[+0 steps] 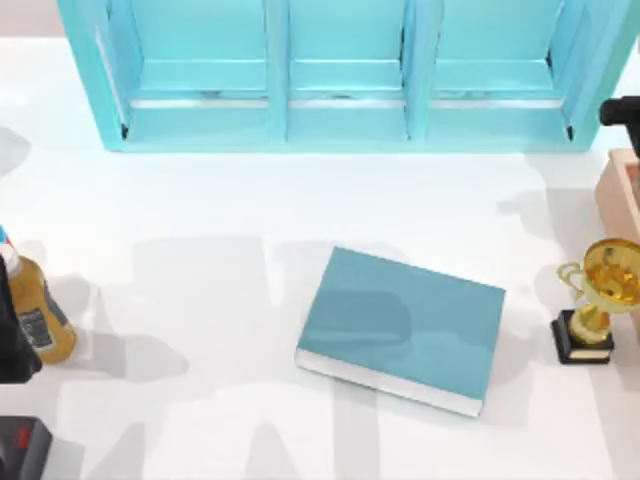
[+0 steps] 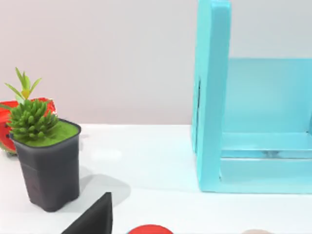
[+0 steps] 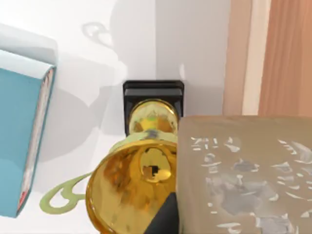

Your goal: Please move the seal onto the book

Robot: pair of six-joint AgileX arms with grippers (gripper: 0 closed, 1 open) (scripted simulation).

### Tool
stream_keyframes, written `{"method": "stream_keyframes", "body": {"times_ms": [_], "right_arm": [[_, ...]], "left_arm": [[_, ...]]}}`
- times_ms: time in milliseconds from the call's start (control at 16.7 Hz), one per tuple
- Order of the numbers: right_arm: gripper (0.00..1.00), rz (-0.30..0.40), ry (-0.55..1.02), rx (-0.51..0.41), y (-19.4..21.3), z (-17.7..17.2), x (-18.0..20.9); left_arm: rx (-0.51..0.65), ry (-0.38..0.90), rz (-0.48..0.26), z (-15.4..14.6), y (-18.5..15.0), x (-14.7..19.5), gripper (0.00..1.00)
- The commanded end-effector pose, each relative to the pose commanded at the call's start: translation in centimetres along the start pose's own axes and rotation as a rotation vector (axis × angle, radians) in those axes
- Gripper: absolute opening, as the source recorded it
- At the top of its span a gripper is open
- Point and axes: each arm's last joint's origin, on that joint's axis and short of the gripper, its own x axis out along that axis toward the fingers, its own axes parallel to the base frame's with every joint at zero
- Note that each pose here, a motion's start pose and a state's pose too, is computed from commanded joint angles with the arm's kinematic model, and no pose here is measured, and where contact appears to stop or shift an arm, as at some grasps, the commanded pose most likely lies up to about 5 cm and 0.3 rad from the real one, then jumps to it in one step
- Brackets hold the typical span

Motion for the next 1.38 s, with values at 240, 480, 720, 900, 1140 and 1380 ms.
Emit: {"method": "stream_keyframes", "body": {"times_ms": [240,480,720,900,1140,1380], "right_arm": [[0.0,0.002,0.004,0.006,-0.1,0.1,0.2],[0.0,0.029,-0.053,-0.004,2.6,0.8,0.5],[0.0,0.111,-0.147,-0.065,11.5,0.6,1.8],[0.0,0.14,-0.14,-0.081,17.5,-1.3,3.6],[0.0,0.065,-0.051,-0.032,20.4,-3.0,7.1],[0.0,0.002,0.003,0.006,20.3,-3.1,8.8]], "left_arm": [[0.0,0.0,0.0,0.0,0.0,0.0,1.0],[0.0,0.0,0.0,0.0,0.0,0.0,1.0],[0.0,0.0,0.0,0.0,0.0,0.0,1.0],[0.0,0.0,0.0,0.0,0.0,0.0,1.0],[0.0,0.0,0.0,0.0,0.0,0.0,1.0],[0.0,0.0,0.0,0.0,0.0,0.0,1.0]]}}
